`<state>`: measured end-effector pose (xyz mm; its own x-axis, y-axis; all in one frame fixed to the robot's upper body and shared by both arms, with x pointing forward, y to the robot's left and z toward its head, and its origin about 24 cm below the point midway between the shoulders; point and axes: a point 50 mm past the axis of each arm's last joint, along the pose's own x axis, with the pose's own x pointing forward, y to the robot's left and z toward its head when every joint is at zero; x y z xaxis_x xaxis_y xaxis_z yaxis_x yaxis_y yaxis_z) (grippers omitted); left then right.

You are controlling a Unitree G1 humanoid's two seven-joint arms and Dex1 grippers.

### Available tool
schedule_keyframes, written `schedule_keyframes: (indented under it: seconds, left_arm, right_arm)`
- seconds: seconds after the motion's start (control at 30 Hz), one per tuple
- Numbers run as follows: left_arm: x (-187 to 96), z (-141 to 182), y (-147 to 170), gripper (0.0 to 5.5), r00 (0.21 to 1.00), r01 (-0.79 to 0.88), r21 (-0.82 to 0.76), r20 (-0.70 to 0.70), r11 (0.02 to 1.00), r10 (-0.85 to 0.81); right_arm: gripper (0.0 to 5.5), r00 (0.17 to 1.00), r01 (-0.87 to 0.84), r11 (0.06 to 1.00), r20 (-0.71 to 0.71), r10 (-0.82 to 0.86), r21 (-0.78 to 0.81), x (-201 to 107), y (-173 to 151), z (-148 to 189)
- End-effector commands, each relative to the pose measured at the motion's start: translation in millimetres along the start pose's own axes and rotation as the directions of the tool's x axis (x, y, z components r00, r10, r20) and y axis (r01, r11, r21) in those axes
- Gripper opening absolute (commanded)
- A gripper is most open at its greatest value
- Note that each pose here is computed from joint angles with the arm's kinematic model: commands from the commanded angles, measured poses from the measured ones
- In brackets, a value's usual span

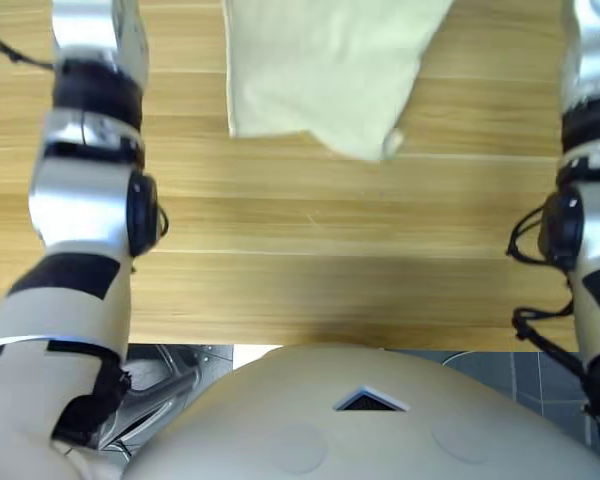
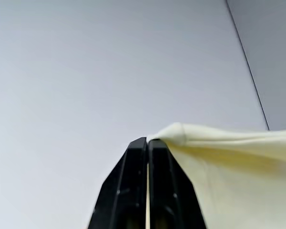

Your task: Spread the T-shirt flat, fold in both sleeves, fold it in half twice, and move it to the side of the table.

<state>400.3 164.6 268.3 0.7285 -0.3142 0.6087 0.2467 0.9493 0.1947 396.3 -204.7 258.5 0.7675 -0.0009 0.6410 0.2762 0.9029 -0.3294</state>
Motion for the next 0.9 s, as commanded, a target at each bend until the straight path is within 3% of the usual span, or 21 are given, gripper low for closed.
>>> schedule_keyframes:
  seconds: [0.03,0.1,0.13,0.23,0.3,0.37,0.43,0.73,0.77,0.9]
  left_arm:
    - [-59.7,-53.6,10.8,0.0,0.962,0.178,-0.057,-0.202,0.982,-0.186]
    - [-127.0,-83.3,9.7,0.0,0.89,0.327,-0.042,-0.323,0.944,-0.322]
    - [-171.9,-94.4,8.1,0.0,0.841,0.39,-0.041,-0.392,0.92,-0.374]
    - [-289.9,-98.2,-7.1,0.0,0.663,0.539,-0.112,-0.555,0.835,-0.502]
    - [-361.0,-84.9,-23.8,0.0,0.497,0.602,-0.239,-0.635,0.762,-0.591]
    - [-405.6,-69.5,-30.7,0.0,0.397,0.591,-0.319,-0.685,0.741,-0.611]
    - [-420.7,-61.4,-33.0,0.0,0.365,0.581,-0.337,-0.706,0.741,-0.607]
    - [-435.0,-56.7,-33.0,0.0,0.359,0.532,-0.266,-0.789,0.804,-0.499]
    - [-434.8,-56.0,-34.9,0.23,0.372,0.523,-0.26,-0.788,0.812,-0.491]
    - [-435.4,-55.1,-45.1,0.77,0.405,0.485,-0.263,-0.778,0.834,-0.481]
  right_arm:
    - [0.06,0.966,-0.248,0.968,-0.068,0.251,0.04,-39.0,8.5,-37.3]
    - [0.06,0.856,-0.502,0.863,-0.108,0.505,0.059,-117.1,14.8,-70.1]
    - [0.06,0.766,-0.621,0.778,-0.139,0.628,0.092,-172.2,13.5,-79.8]
    - [0.06,0.458,-0.837,0.494,-0.192,0.868,0.236,-307.6,-1.6,-64.7]
    - [0.06,0.33,-0.855,0.396,-0.238,0.914,0.335,-357.3,-16.6,-45.9]
    - [0.06,0.249,-0.852,0.341,-0.266,0.931,0.398,-380.1,-22.0,-33.7]
    - [0.06,0.207,-0.853,0.316,-0.287,0.935,0.416,-385.2,-22.6,-30.8]
    - [0.06,-0.044,-0.918,0.122,-0.402,0.914,0.378,-400.9,-28.1,-38.6]
    - [0.0,-0.065,-0.922,0.093,-0.385,0.921,0.377,-403.8,-28.9,-35.1]
    - [0.45,-0.061,-0.933,0.086,-0.391,0.919,0.348,-405.2,-30.2,-37.8]
